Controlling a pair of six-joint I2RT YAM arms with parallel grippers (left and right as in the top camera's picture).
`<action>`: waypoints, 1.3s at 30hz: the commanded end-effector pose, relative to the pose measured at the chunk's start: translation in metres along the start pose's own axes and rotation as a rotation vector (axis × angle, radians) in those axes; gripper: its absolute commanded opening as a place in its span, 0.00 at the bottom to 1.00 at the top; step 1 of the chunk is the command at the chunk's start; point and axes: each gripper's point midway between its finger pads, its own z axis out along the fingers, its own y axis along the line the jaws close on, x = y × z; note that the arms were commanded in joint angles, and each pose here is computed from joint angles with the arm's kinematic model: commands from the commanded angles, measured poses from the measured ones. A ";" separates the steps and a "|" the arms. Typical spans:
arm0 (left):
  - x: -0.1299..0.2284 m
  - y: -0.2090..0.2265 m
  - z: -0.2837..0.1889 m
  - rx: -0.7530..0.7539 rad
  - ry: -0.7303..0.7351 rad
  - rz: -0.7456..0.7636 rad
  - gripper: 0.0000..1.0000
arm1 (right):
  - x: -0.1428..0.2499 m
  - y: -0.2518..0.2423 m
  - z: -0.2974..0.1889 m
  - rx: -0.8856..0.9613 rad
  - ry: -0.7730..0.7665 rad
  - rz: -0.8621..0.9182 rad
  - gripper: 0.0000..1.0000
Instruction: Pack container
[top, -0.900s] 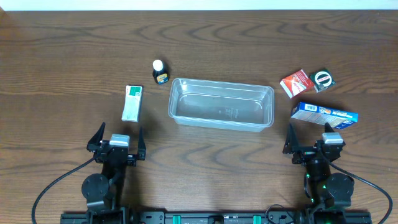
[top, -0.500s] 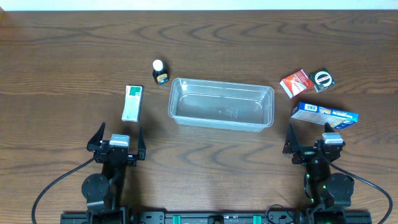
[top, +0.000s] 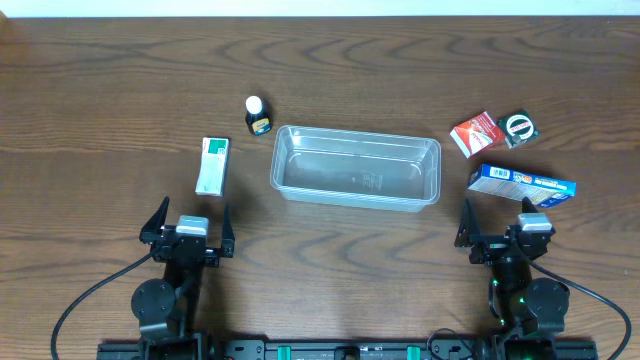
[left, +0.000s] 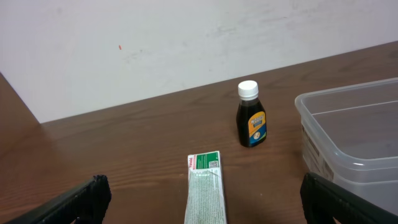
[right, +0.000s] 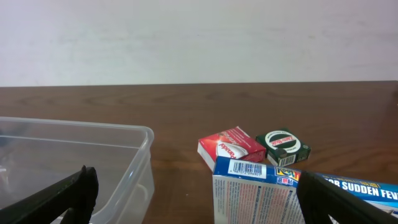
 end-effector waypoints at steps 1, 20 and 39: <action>0.016 -0.002 0.001 0.007 0.043 -0.022 0.98 | 0.000 -0.001 0.000 0.006 -0.003 -0.017 0.99; 0.016 -0.002 0.001 0.007 0.043 -0.023 0.98 | -0.012 0.009 -0.001 -0.053 -0.049 0.016 0.99; 0.016 -0.002 0.001 0.007 0.043 -0.023 0.98 | -0.128 0.054 0.044 -0.273 0.242 -0.015 0.99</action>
